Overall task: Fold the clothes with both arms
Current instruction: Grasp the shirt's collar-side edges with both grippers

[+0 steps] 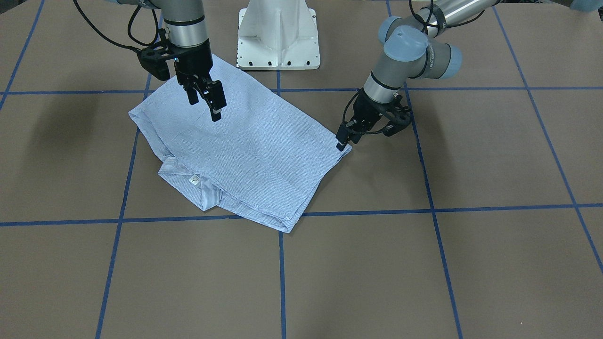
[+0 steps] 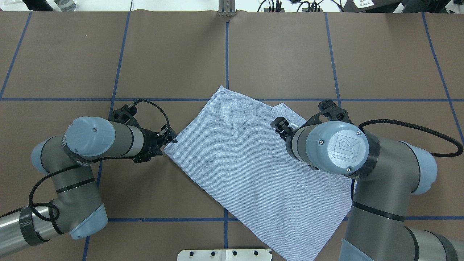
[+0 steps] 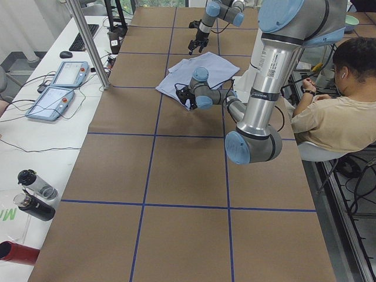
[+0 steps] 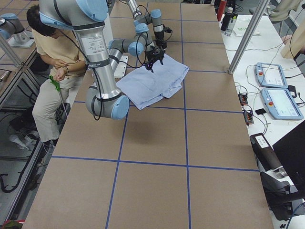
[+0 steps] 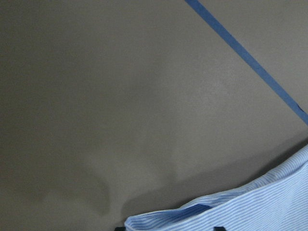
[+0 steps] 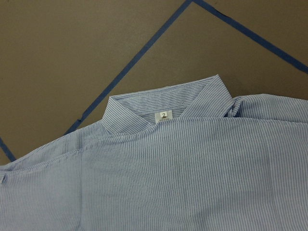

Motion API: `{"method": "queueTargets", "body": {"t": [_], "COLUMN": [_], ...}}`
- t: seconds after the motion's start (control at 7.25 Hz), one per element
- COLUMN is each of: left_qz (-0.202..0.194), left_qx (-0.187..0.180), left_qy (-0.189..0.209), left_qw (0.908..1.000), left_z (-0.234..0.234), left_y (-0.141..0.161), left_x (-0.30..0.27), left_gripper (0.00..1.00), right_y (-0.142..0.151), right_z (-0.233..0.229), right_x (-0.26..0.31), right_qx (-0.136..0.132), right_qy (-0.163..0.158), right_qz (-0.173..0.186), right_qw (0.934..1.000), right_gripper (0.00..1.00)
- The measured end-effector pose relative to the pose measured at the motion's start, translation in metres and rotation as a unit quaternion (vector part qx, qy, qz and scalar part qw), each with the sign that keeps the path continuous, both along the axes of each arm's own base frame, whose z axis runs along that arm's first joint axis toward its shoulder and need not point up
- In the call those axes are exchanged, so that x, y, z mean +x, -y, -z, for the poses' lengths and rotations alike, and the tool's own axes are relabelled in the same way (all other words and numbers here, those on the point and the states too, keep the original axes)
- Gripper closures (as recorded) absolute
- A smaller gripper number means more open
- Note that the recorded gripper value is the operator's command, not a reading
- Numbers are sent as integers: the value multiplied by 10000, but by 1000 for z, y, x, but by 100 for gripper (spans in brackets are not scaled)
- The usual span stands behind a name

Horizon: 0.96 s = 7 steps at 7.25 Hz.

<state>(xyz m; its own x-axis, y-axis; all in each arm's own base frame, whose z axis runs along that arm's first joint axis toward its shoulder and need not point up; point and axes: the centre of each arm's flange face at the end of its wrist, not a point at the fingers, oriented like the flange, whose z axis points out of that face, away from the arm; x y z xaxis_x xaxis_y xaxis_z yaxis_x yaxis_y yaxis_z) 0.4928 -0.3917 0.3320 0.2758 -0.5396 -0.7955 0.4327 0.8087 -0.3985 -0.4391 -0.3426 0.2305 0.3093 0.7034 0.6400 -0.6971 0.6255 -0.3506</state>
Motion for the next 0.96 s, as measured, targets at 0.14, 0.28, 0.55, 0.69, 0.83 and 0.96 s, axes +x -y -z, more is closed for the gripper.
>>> {"method": "queueTargets", "body": {"t": [0.14, 0.28, 0.55, 0.69, 0.83, 0.96], "left_qz": [-13, -15, -70, -72, -68, -53], "left_qx": [8, 18, 28, 34, 44, 53], "left_qy": [4, 11, 20, 37, 67, 95], "left_qw": [10000, 10000, 10000, 10000, 9999, 9999], "left_z": [0, 1, 1, -1, -3, -5], "left_y": [-2, -4, -11, -13, -15, -16], "left_x": [3, 5, 12, 14, 17, 19], "left_gripper": [39, 40, 42, 48, 61, 100], "right_y": [1, 1, 1, 1, 1, 1], "right_z": [-1, -1, -1, -1, -1, -1], "right_x": [-1, -2, -2, -2, -2, -2], "right_qx": [-6, -8, -3, -2, -4, -7], "right_qy": [-10, -11, -7, -7, -9, -10], "right_qz": [1, 0, -3, -4, -4, -1], "right_qw": [10000, 10000, 10000, 10000, 10000, 10000], "right_gripper": [0, 0, 0, 0, 0, 0]}}
